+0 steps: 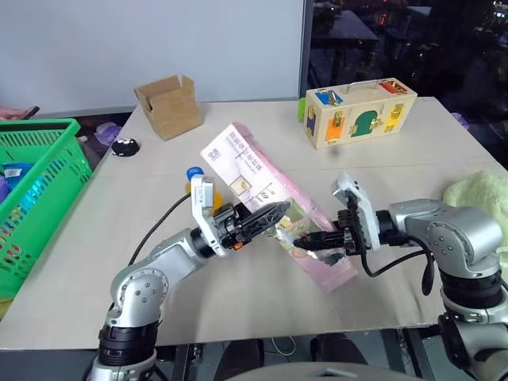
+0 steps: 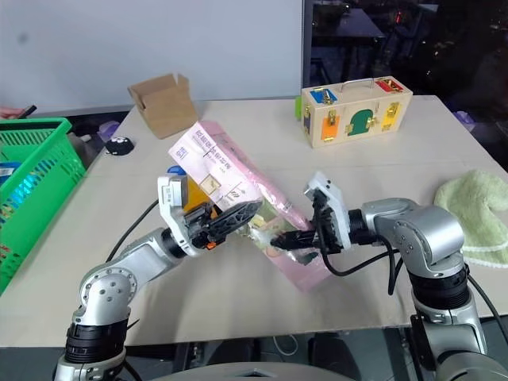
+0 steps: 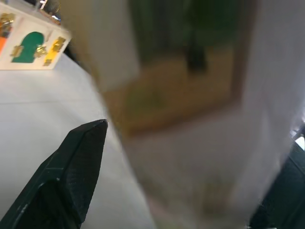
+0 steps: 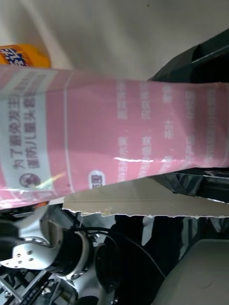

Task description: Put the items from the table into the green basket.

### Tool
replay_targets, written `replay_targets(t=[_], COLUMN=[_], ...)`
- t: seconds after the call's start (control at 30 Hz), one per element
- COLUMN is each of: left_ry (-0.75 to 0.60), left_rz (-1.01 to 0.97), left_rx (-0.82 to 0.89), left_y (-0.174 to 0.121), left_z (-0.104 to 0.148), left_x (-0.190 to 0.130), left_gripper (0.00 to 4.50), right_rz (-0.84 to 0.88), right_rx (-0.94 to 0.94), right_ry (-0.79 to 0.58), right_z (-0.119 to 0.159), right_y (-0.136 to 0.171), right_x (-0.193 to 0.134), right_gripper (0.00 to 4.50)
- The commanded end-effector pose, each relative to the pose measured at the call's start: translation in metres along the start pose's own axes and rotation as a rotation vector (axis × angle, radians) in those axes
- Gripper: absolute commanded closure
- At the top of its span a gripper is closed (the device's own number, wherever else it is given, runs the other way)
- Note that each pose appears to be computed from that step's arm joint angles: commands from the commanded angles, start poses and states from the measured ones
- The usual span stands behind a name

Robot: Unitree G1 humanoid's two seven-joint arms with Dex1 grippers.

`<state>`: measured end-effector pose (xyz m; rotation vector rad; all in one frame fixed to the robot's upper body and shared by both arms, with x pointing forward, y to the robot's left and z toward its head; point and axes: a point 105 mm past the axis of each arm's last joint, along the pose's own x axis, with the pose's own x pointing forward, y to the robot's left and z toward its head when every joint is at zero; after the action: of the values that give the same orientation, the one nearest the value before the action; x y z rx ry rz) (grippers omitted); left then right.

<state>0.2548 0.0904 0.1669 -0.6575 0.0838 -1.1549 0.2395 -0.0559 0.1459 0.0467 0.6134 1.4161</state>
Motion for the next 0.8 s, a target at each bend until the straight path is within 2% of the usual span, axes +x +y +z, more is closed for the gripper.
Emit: replay_targets(t=[0.03, 0.13, 0.2, 0.23, 0.27, 0.43, 0.57, 0.8], left_ry=[-0.012, 0.005, -0.001, -0.009, -0.018, -0.050, -0.081, -0.199], left_rz=[-0.052, -0.066, -0.050, -0.043, -0.039, -0.034, -0.005, 0.128], left_rx=[-0.029, -0.028, -0.020, -0.013, -0.006, 0.037, 0.114, 0.260], left_y=[-0.007, -0.011, -0.011, -0.010, -0.011, -0.018, -0.025, -0.038], left_z=[0.003, 0.000, 0.001, 0.002, 0.004, 0.016, 0.032, 0.079], left_x=[0.006, 0.004, 0.002, 0.002, 0.001, -0.003, -0.011, -0.033], left_gripper=[0.00, 0.87, 1.74, 2.00, 2.60, 2.63, 2.63, 2.63], right_rz=[0.039, 0.069, 0.073, 0.076, 0.074, -0.018, -0.014, -0.121], right_rx=[-0.069, -0.101, -0.133, -0.134, -0.143, -0.276, -0.327, -0.461], right_ry=[-0.008, -0.038, -0.089, -0.109, -0.114, -0.190, -0.298, -0.319], right_z=[0.007, 0.016, 0.023, 0.026, 0.026, 0.037, 0.055, 0.056], right_y=[0.006, 0.008, 0.008, 0.008, 0.008, 0.003, 0.012, 0.010], right_x=[0.007, 0.010, 0.010, 0.010, 0.009, -0.002, -0.024, -0.032], right_gripper=[3.92, 3.97, 3.11, 2.90, 2.35, 0.02, 0.02, 0.02])
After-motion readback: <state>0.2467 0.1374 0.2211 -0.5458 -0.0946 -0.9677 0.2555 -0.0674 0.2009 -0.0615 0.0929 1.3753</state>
